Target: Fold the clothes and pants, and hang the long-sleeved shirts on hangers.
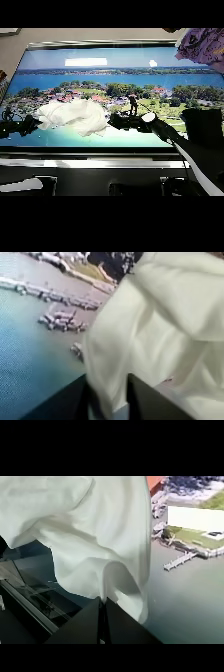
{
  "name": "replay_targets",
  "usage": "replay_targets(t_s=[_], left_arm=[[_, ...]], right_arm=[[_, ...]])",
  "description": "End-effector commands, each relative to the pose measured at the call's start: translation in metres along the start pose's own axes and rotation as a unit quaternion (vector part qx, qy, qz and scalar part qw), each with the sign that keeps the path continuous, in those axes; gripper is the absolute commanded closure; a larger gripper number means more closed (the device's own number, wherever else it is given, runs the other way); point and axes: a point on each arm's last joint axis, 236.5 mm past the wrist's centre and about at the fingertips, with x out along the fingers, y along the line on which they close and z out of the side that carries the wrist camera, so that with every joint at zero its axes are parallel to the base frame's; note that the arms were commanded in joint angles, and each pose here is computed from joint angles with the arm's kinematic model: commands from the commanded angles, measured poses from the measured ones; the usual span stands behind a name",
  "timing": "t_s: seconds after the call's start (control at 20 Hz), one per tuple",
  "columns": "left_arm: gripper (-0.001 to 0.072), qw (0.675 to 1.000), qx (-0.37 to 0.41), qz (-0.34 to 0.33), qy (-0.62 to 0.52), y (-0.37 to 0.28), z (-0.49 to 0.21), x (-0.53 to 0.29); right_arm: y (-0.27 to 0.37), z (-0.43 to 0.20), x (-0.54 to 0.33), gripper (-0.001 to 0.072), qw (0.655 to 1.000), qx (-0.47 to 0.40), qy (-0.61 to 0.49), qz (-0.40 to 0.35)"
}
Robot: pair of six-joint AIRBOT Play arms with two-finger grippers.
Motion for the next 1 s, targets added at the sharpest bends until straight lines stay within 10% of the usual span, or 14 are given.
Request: replay_targets(t_s=[0.0,0.45,0.95], left_arm=[[0.0693,1.0,0.007,0.0,0.002,-0.007,0.002,0.006],[0.0697,0.969,0.147,-0.081,-0.183,-0.198,0.095,-0.145],[0.0697,0.769,0.246,-0.078,-0.585,-0.35,0.01,-0.528]], right_arm=[[0.004,0.003,-0.002,0.0683,1.0,-0.001,-0.007,0.002],[0.061,0.138,-0.125,0.0684,0.976,-0.147,-0.159,-0.012],[0.27,0.149,-0.438,0.0684,0.802,-0.399,-0.431,-0.11]])
